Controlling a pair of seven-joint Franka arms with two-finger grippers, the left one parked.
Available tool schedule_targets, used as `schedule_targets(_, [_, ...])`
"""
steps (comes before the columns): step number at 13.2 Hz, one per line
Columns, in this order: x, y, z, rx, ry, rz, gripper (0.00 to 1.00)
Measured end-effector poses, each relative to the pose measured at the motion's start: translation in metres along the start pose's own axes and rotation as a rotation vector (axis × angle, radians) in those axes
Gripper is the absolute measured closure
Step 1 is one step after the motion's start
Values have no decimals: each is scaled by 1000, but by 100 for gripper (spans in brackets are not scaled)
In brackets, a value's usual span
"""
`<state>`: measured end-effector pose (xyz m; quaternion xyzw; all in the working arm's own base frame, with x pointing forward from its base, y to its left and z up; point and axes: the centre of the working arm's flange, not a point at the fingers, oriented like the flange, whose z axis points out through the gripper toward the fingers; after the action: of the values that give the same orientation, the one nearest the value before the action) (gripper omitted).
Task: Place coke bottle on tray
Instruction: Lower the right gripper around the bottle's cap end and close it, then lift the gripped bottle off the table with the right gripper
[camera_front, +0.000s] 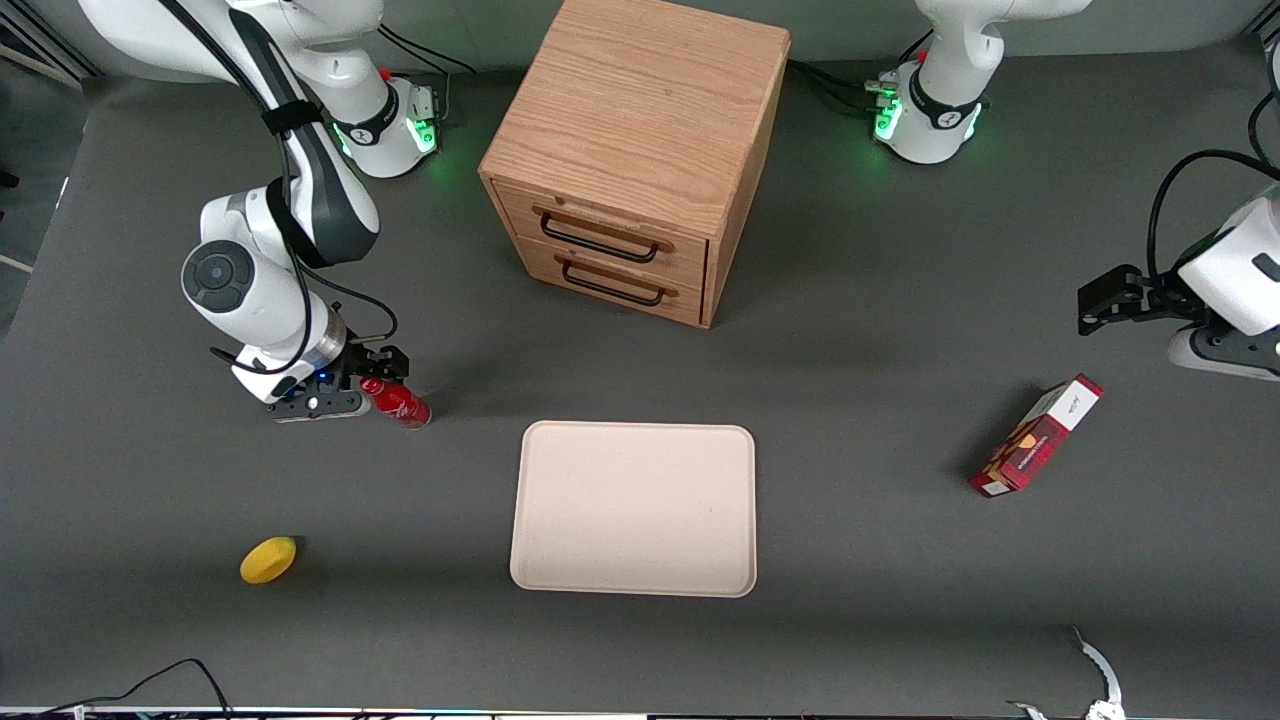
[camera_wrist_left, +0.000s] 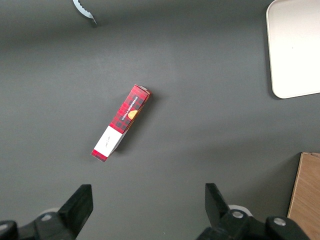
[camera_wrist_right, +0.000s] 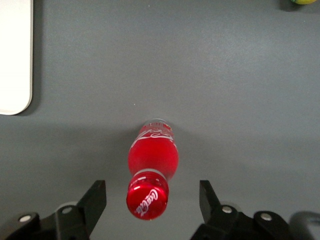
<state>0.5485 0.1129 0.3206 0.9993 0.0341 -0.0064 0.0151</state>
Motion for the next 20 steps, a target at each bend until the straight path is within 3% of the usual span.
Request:
schedule_targets(3, [-1, 0, 2, 0, 0, -3, 49])
schedule_targets(4, [-1, 0, 1, 0, 1, -3, 65])
schedule_targets(5, [-1, 0, 1, 0, 3, -3, 69])
schedule_targets(12, [7, 0, -26, 0, 27, -2, 69])
schedule_targets(16, [37, 2, -125, -16, -15, 12, 69])
schedule_targets(20, [59, 8, -238, -22, -90, 31, 69])
